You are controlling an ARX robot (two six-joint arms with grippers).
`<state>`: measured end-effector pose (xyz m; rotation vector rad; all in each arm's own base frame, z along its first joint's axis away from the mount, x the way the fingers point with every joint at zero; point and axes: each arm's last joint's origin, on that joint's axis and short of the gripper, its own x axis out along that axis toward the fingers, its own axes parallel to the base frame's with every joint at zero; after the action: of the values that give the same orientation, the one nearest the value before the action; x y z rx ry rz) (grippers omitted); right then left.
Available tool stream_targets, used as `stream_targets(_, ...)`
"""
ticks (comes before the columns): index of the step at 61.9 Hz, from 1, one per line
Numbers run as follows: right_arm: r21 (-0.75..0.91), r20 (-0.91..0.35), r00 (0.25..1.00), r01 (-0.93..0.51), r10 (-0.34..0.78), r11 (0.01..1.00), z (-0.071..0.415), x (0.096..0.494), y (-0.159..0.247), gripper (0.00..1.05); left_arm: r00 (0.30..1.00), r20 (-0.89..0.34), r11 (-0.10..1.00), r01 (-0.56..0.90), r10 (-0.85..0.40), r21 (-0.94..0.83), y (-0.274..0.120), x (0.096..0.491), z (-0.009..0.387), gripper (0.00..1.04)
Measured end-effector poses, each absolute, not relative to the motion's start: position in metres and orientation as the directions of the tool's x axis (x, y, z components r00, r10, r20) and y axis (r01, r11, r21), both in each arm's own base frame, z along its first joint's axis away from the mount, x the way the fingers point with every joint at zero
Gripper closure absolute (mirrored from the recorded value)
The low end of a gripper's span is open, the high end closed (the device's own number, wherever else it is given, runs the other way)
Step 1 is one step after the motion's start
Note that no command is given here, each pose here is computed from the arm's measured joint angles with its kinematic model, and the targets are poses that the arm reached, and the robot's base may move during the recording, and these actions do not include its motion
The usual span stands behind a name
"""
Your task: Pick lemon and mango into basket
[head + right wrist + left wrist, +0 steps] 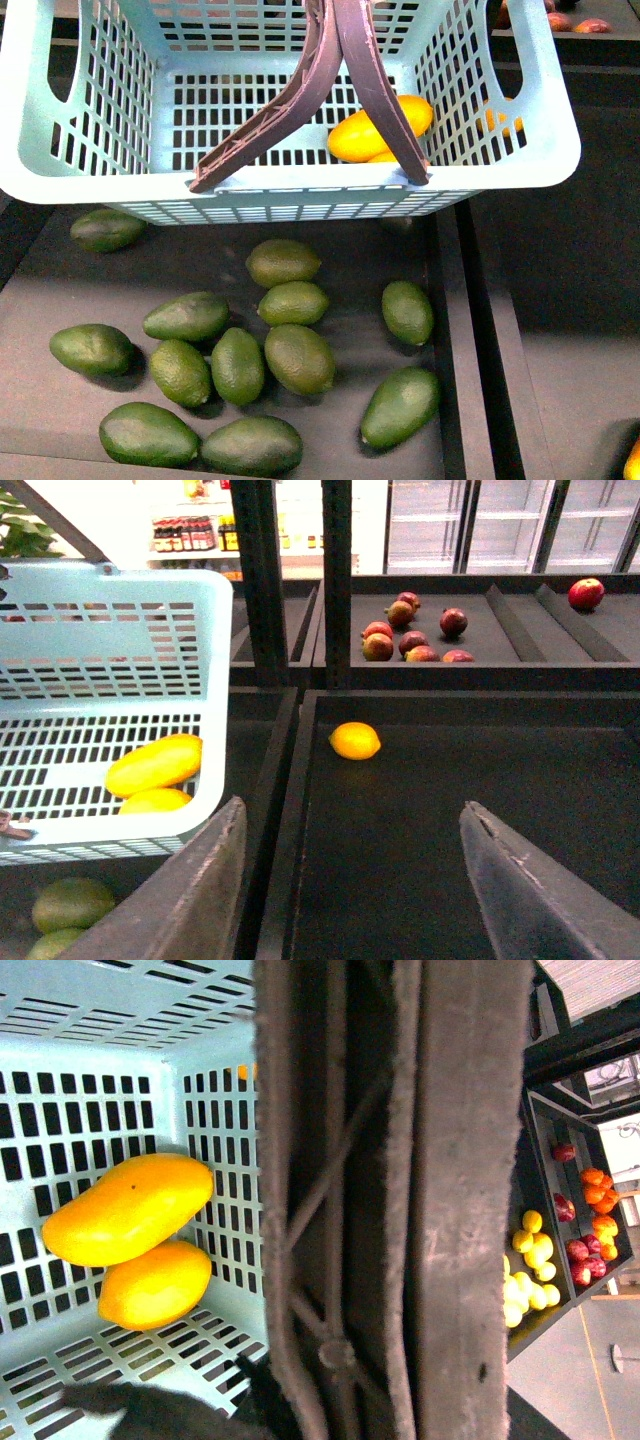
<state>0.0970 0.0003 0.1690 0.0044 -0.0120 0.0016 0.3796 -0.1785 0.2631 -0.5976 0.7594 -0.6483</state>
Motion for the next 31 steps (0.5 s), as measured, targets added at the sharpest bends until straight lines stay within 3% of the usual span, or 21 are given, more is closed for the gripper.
stream_targets(10, 0.005, 0.012, 1.000, -0.002, 0.002, 1.000, 0.1690, 0.0970, 0.0003, 0.07, 0.556, -0.427, 0.653, 0.309, -0.714, -0.691, -0.1785, 0.3796, 0.2631, 0.91)
stream_targets(31, 0.004, 0.012, 1.000, 0.000, 0.000, 1.000, 0.1690, 0.0969, 0.0002, 0.09, 0.529, -0.423, 0.634, 0.321, -0.736, -0.704, -0.1840, 0.3769, 0.2628, 0.91)
